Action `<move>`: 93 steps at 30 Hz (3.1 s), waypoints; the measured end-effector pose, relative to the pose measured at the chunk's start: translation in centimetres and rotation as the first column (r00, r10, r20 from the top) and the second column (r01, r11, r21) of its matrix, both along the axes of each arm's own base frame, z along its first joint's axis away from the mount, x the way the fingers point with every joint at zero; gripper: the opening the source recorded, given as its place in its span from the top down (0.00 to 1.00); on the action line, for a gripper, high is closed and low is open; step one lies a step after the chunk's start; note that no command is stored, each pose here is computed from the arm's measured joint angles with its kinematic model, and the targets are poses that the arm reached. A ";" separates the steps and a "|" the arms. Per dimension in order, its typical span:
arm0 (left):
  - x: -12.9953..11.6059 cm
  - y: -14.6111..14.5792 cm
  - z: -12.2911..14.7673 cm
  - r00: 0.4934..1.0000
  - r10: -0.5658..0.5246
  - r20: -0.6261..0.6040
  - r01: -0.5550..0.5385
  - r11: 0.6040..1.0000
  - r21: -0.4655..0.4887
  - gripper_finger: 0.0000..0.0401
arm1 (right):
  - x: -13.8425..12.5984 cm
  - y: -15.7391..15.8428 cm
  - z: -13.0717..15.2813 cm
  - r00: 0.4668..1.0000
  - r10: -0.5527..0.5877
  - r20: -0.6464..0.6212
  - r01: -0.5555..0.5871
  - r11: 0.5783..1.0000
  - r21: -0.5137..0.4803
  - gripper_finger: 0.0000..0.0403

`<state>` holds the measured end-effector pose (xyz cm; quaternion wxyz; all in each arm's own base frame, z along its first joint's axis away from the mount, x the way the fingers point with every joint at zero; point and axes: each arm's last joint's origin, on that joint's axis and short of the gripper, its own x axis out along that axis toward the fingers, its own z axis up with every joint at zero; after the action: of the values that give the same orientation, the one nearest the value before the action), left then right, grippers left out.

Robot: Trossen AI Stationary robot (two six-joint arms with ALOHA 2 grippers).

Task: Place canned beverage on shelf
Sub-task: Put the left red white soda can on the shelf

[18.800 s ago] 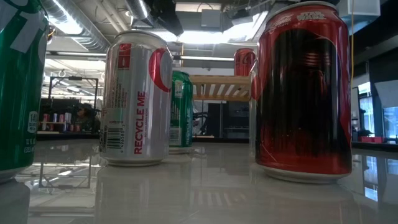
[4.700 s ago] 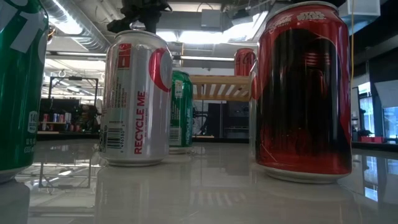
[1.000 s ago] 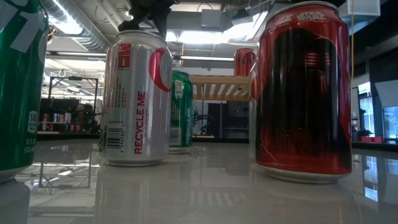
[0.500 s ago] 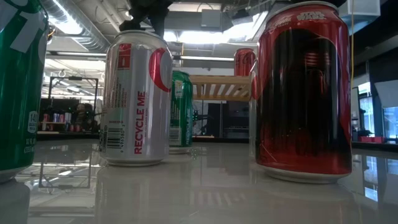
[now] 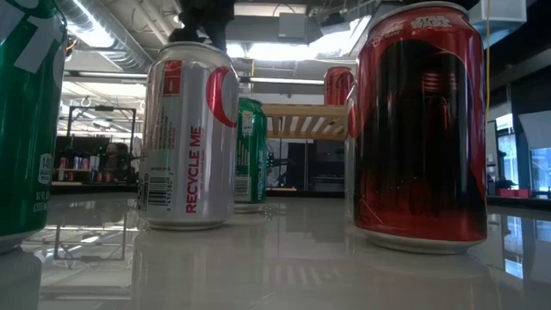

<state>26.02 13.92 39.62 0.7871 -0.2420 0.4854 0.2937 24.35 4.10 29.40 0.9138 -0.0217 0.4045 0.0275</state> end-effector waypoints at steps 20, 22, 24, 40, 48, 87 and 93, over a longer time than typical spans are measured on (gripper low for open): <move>-1.0 1.5 0.0 0.994 -0.109 0.015 0.109 0.994 -0.029 0.28 | 0.0 0.0 0.0 1.000 0.000 0.000 0.000 1.000 0.000 0.08; -1.2 1.7 0.0 0.994 -0.105 0.016 0.105 0.994 -0.029 0.28 | 0.0 0.0 0.0 1.000 -0.001 0.000 0.001 1.000 0.000 0.08; -1.3 2.0 0.0 0.992 -0.125 0.016 0.126 0.992 -0.025 0.28 | 0.0 0.0 0.0 1.000 0.000 0.000 0.000 1.000 0.000 0.08; -2.2 2.1 -0.1 0.953 -0.302 -0.032 0.301 0.953 -0.024 0.28 | 0.0 0.0 0.0 1.000 0.000 0.000 0.000 1.000 0.000 0.08; -2.2 2.1 -0.1 0.946 -0.323 -0.040 0.323 0.946 -0.017 0.27 | 0.0 0.0 0.0 1.000 0.000 0.001 0.000 1.000 0.000 0.08; -2.0 2.0 -0.2 0.967 -0.199 -0.160 0.213 0.974 0.075 0.13 | 0.0 0.0 0.0 1.000 -0.001 0.001 0.001 1.000 0.000 0.08; -2.0 2.0 -0.2 0.967 -0.202 -0.156 0.215 0.974 0.075 0.13 | 0.0 0.0 0.0 1.000 0.000 0.001 0.000 1.000 0.000 0.08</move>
<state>24.06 15.95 39.38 0.7857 -0.1311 0.5512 0.2482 24.36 4.09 29.41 0.9140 -0.0214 0.4042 0.0273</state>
